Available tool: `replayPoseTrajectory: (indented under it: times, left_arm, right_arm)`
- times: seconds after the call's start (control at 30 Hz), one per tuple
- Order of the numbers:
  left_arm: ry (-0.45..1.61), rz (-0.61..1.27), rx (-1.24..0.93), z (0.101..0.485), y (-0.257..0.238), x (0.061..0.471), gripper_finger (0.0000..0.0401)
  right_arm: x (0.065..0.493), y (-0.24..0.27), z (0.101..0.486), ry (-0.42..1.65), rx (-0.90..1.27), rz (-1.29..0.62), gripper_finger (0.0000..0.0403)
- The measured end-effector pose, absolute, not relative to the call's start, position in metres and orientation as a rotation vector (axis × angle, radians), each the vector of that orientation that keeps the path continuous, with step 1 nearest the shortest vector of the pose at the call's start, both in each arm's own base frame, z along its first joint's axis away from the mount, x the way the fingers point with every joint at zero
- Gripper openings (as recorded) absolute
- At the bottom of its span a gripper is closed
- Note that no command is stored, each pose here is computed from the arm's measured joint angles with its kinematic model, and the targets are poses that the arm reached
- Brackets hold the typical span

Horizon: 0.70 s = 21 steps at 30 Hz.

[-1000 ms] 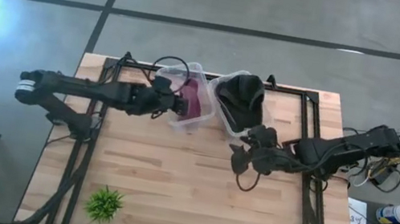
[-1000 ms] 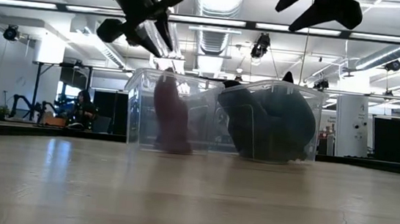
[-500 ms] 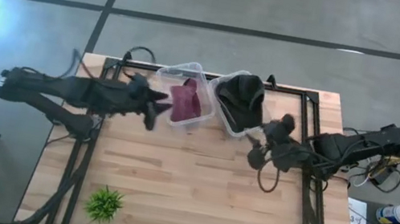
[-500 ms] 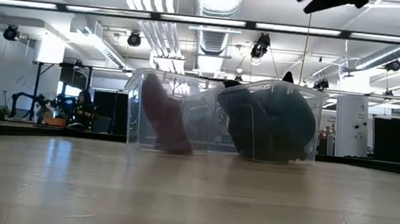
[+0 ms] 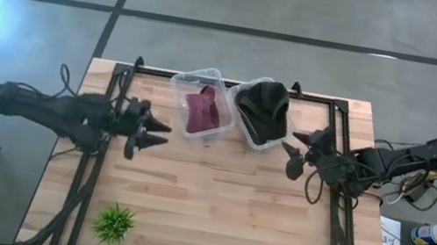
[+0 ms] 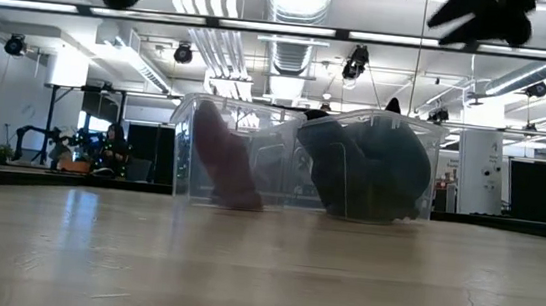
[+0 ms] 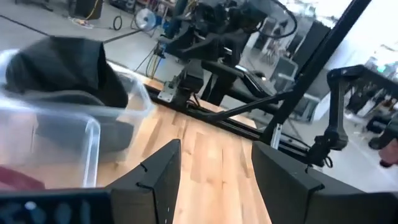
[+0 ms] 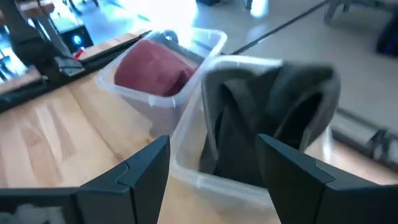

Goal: Pick & Place hat
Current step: Return to Home Position

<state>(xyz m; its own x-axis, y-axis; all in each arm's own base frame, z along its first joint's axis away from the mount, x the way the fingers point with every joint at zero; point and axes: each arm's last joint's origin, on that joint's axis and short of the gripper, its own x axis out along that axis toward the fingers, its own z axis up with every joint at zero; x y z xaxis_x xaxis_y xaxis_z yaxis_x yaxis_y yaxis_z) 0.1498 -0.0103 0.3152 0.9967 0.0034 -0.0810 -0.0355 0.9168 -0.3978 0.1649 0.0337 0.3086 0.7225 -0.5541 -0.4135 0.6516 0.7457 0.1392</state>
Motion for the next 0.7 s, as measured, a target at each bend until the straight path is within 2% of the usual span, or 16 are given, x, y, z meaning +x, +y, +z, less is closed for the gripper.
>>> replayPoseTrajectory:
  times: [0.2, 0.37, 0.53, 0.7]
  left_arm:
    - [0.009, -0.005, -0.504, 0.249, -0.01, 0.14, 0.019]
    - [0.038, 0.006, -0.579, 0.202, -0.009, 0.129, 0.019]
    - [0.048, 0.023, -0.623, 0.173, -0.008, 0.12, 0.019]
    - [0.05, 0.025, -0.632, 0.164, -0.007, 0.118, 0.019]
  right_arm:
    - [0.147, 0.031, 0.27, 0.29, 0.449, -0.544, 0.0233]
    - [0.136, 0.027, 0.258, 0.202, 0.476, -0.468, 0.0233]
    - [0.126, 0.024, 0.24, 0.214, 0.462, -0.468, 0.0233]
    - [0.123, 0.023, 0.221, 0.253, 0.437, -0.479, 0.0233]
